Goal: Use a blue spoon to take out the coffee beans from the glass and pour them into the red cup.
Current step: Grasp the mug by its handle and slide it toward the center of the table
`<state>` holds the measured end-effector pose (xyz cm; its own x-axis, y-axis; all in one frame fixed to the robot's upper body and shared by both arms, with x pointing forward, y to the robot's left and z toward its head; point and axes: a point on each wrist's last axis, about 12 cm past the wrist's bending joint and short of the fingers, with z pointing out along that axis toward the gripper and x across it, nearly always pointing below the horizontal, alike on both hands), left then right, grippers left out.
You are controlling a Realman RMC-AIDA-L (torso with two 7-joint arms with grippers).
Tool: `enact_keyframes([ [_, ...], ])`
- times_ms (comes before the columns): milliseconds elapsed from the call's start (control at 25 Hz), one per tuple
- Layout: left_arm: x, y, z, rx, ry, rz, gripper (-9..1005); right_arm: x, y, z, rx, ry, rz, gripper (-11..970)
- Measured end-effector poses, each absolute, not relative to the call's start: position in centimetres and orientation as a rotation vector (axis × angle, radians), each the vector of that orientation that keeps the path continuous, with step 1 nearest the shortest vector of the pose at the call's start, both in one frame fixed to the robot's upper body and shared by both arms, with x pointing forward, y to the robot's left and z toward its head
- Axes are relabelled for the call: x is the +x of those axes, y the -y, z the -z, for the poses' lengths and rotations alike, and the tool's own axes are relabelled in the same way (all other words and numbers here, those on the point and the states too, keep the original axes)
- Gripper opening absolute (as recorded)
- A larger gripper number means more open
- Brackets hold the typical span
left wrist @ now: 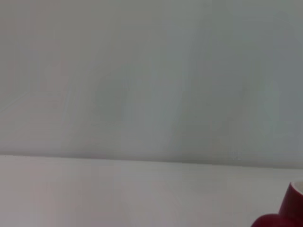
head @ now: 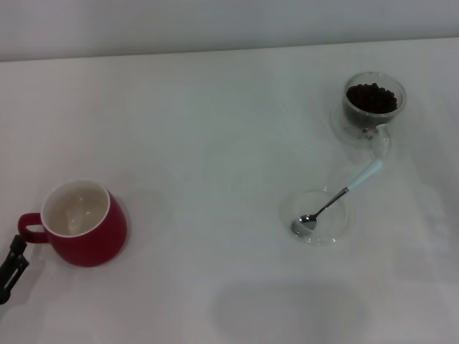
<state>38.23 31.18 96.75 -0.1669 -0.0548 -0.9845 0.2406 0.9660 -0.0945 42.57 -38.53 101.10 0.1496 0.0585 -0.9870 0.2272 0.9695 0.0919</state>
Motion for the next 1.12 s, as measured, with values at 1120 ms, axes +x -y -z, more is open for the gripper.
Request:
enact_keyframes([
  [1120, 42.9, -30.3, -96.8, 0.272, -1.766, 0.269, 862, 42.7, 36.8, -101.0, 0.252, -1.406, 0.045, 859],
])
